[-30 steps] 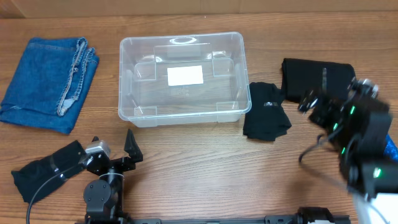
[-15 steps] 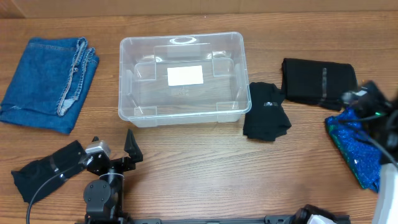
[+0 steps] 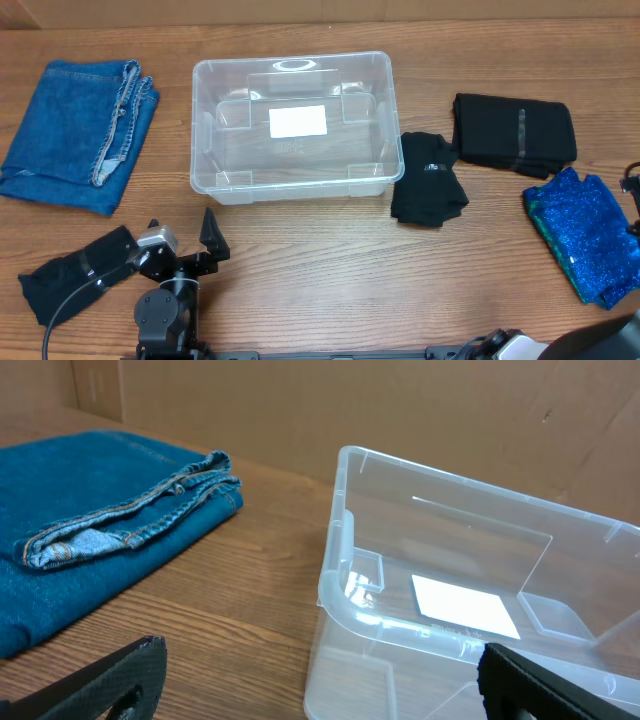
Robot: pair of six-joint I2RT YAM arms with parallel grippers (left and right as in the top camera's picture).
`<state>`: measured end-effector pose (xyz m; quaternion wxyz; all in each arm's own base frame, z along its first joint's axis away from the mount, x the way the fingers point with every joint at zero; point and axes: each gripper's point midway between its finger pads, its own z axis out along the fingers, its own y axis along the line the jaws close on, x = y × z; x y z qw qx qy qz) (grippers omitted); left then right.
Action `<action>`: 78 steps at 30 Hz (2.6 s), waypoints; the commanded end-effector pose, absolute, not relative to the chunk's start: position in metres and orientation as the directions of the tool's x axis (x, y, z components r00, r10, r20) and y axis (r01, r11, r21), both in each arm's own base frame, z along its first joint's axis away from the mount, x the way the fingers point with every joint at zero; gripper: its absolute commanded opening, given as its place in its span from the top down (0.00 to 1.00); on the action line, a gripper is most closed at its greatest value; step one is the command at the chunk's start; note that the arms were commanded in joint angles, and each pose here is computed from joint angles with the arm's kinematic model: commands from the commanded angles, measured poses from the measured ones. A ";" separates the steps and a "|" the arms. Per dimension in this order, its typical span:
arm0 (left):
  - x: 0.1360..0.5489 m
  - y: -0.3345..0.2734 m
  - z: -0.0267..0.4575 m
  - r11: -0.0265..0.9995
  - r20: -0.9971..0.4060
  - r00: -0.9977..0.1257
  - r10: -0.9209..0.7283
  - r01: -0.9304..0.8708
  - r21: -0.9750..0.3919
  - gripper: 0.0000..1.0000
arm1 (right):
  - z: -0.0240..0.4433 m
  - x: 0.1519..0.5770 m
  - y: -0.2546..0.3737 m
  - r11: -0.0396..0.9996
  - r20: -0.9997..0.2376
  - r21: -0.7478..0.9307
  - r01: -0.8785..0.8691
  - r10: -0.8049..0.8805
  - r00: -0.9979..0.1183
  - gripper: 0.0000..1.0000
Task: Pack container
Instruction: 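Move the right gripper to the sparkly blue cloth and grasp it, then lift the sparkly blue cloth with the right gripper toward the bin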
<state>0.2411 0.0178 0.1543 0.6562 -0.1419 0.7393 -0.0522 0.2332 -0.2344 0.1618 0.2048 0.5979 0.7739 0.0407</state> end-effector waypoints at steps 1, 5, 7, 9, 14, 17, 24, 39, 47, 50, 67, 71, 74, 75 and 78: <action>0.240 0.022 0.156 0.955 -0.960 -0.085 -0.267 -0.159 -0.251 0.00 | 0.143 0.221 -0.257 0.271 -0.230 0.273 0.923 0.950 -0.211 0.04; 0.240 0.022 0.156 0.955 -0.960 -0.085 -0.267 -0.159 -0.251 0.00 | 0.116 0.208 -0.264 0.279 -0.157 0.228 0.933 0.956 -0.248 0.01; 0.240 0.022 0.156 0.955 -0.960 -0.085 -0.267 -0.159 -0.251 0.00 | 0.102 0.204 -0.266 0.291 -0.121 0.212 0.933 0.955 -0.270 0.00; 0.240 0.022 0.156 0.955 -0.960 -0.085 -0.267 -0.159 -0.251 0.00 | 0.089 0.200 -0.267 0.306 -0.090 0.191 0.933 0.952 -0.294 0.00; 0.240 0.022 0.156 0.955 -0.960 -0.085 -0.267 -0.159 -0.252 0.00 | 0.065 0.184 -0.275 0.276 -0.036 0.112 0.955 0.961 -0.273 0.00; 0.240 0.022 0.156 0.955 -0.960 -0.085 -0.267 -0.159 -0.251 0.00 | 0.064 0.174 -0.281 0.251 -0.040 0.093 0.964 0.968 -0.248 0.00; 0.240 0.022 0.156 0.955 -0.960 -0.085 -0.267 -0.159 -0.251 0.00 | 0.063 0.150 -0.304 0.166 -0.073 0.088 0.982 0.984 -0.160 0.01; 0.240 0.022 0.156 0.955 -0.960 -0.085 -0.267 -0.159 -0.251 0.00 | 0.058 0.177 -0.316 0.273 -0.138 0.201 0.941 0.959 -0.249 0.13; 0.240 0.022 0.156 0.955 -0.960 -0.085 -0.267 -0.159 -0.251 0.00 | 0.043 0.179 -0.307 0.277 -0.124 0.233 0.932 0.959 -0.254 0.21; 0.240 0.022 0.156 0.955 -0.960 -0.085 -0.267 -0.159 -0.251 0.00 | 0.036 0.182 -0.301 0.277 -0.114 0.262 0.925 0.960 -0.255 0.30; 0.240 0.022 0.156 0.955 -0.960 -0.085 -0.267 -0.159 -0.251 0.00 | 0.015 0.186 -0.286 0.223 -0.083 0.322 0.920 0.975 -0.207 0.96; 0.240 0.022 0.156 0.955 -0.960 -0.085 -0.267 -0.159 -0.251 0.00 | 0.051 0.219 -0.287 0.156 -0.041 0.492 0.857 0.987 -0.156 0.96; 0.240 0.022 0.156 0.955 -0.960 -0.085 -0.267 -0.159 -0.252 0.00 | 0.094 0.241 -0.288 0.178 -0.065 0.555 0.812 0.983 -0.171 0.96; 0.240 0.022 0.156 0.955 -0.960 -0.085 -0.267 -0.159 -0.251 0.00 | 0.110 0.247 -0.289 0.204 -0.089 0.560 0.803 0.978 -0.186 0.96; 0.240 0.022 0.156 0.955 -0.960 -0.085 -0.267 -0.159 -0.252 0.00 | 0.157 0.268 -0.284 0.292 -0.177 0.575 0.764 0.956 -0.232 0.96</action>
